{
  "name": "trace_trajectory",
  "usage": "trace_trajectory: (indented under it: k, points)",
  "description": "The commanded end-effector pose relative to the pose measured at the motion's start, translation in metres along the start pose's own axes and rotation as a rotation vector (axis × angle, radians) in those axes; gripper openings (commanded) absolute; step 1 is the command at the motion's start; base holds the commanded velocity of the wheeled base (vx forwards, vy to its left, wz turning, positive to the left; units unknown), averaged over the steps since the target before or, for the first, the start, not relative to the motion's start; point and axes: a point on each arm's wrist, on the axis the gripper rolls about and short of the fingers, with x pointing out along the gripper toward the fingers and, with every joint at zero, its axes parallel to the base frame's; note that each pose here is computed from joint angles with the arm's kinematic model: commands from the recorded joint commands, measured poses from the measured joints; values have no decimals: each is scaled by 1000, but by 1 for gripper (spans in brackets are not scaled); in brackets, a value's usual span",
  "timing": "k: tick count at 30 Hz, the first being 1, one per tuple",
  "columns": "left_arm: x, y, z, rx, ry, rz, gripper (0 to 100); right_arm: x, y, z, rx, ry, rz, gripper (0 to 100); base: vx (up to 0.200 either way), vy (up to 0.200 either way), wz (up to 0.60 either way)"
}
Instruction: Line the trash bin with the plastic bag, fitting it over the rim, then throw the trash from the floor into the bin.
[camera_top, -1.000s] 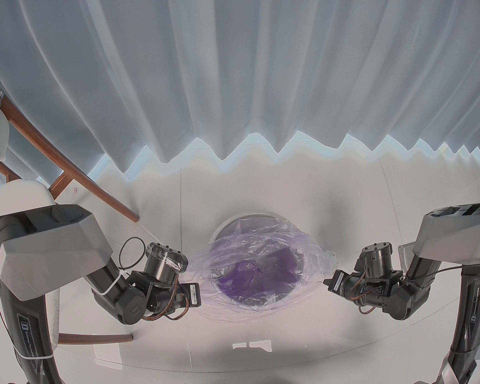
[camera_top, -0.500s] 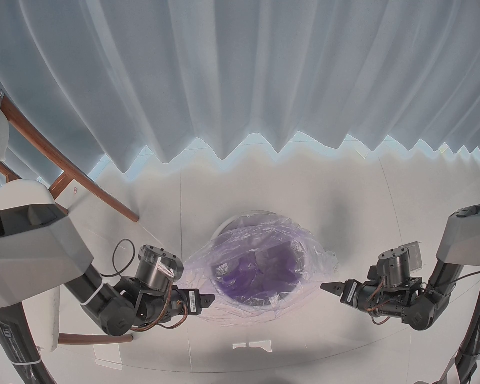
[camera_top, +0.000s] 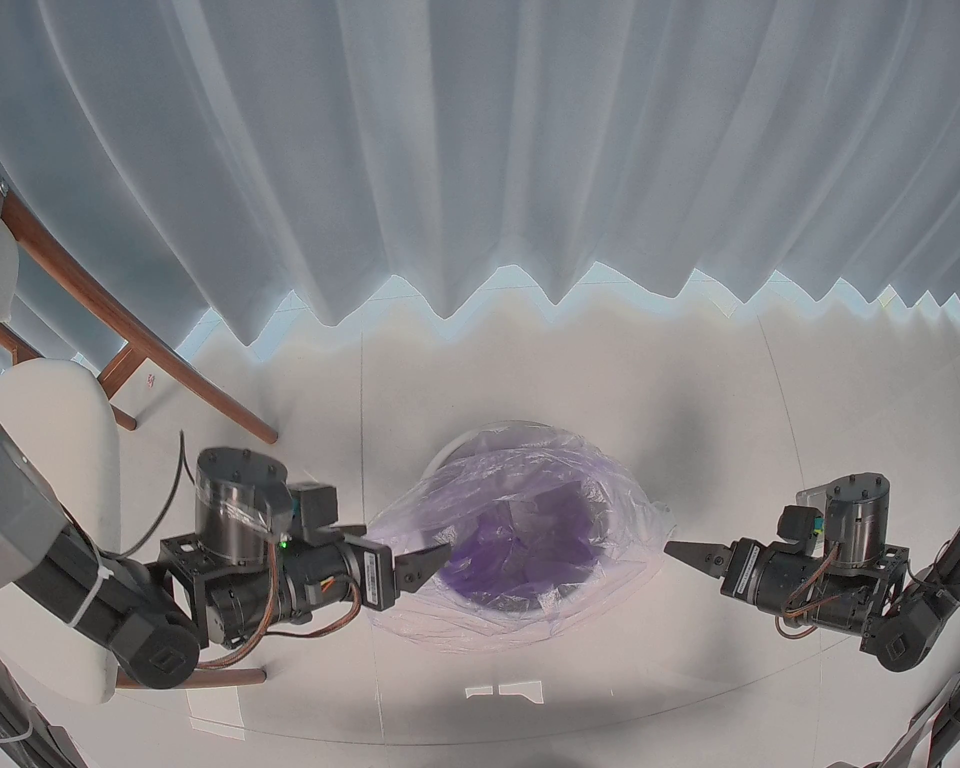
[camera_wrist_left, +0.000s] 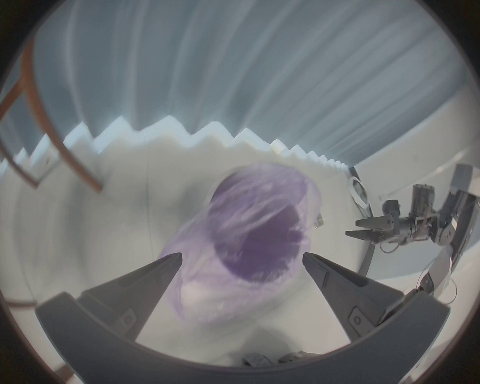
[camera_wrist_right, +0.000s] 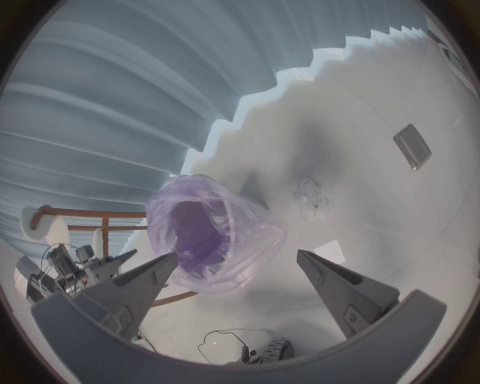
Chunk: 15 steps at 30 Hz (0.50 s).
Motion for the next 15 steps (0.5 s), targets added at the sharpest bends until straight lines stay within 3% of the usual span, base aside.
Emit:
trace_trajectory:
  k: [1, 7, 15]
  points:
    - [13, -8, 43, 106, -133, -87, 100, -10, 15, 19, -63, -93, 71, 100, 0, 0, 0]
    - [53, -7, 59, 160, -137, -130, 100, -4, 24, 30, -75, -127, 101, 100, 0, 0, 0]
    - [77, -1, 42, 230, -78, -166, 100, 15, 31, 44, -80, -151, 119, 100, 0, 0, 0]
